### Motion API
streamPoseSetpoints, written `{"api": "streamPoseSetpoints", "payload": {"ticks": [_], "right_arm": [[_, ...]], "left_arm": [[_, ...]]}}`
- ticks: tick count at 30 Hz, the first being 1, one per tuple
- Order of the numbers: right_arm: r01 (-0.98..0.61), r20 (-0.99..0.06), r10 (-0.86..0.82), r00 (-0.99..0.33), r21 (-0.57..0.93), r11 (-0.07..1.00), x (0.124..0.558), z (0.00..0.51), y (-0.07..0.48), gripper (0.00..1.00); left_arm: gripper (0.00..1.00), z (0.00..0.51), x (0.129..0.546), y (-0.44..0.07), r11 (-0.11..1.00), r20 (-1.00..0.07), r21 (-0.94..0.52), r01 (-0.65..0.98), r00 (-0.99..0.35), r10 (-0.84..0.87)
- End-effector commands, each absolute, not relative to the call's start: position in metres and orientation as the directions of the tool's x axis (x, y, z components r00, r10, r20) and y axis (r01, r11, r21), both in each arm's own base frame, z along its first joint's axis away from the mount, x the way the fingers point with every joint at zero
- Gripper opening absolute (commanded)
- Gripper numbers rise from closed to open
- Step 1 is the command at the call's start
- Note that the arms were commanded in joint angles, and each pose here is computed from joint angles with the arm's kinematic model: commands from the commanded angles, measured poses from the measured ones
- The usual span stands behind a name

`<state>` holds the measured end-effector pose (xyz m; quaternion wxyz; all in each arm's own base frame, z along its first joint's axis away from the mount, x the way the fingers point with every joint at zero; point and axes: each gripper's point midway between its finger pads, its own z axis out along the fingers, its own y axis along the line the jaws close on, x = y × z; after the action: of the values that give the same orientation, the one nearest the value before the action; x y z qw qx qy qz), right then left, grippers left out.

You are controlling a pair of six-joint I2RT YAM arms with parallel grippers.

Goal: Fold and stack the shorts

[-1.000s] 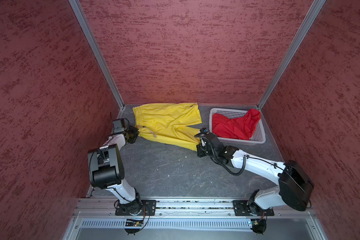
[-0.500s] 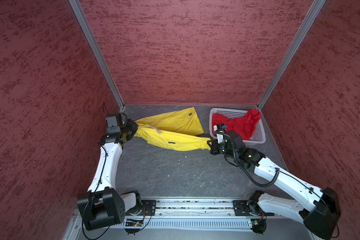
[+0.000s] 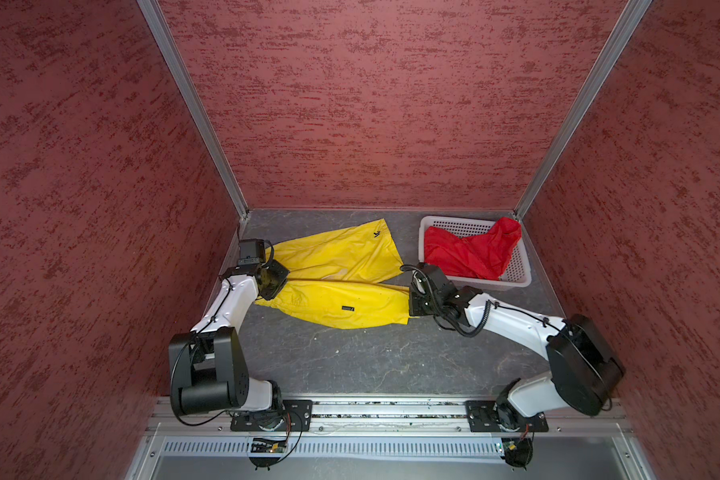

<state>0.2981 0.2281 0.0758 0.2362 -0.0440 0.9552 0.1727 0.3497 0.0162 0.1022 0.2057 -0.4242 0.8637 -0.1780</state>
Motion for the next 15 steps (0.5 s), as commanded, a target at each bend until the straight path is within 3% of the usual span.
{"api": "streamPoseSetpoints", "payload": {"ticks": [1,3,9,12,15], "right_arm": [[-0.150,-0.507,0.031,-0.861,0.312,0.938,0.319,0.094,0.232,0.03],[-0.160,-0.516,0.023,-0.856,0.308,0.938,0.322,0.097,0.233,0.04],[-0.194,-0.535,-0.005,-0.845,0.298,0.935,0.325,0.106,0.235,0.14],[-0.211,-0.535,-0.006,-0.845,0.322,0.923,0.320,0.112,0.237,0.18],[-0.208,-0.527,0.003,-0.850,0.340,0.917,0.310,0.117,0.235,0.32]], "left_arm": [[0.13,0.095,0.344,0.019,0.598,-0.195,-0.440,-0.670,-0.579,-0.792],[0.28,0.094,0.336,0.022,0.608,-0.192,-0.407,-0.681,-0.587,-0.786],[0.55,0.107,0.307,0.030,0.658,-0.217,-0.326,-0.679,-0.624,-0.751],[0.62,0.112,0.290,0.032,0.684,-0.229,-0.283,-0.673,-0.645,-0.729],[0.63,0.105,0.271,0.040,0.682,-0.224,-0.230,-0.694,-0.644,-0.731]]}}
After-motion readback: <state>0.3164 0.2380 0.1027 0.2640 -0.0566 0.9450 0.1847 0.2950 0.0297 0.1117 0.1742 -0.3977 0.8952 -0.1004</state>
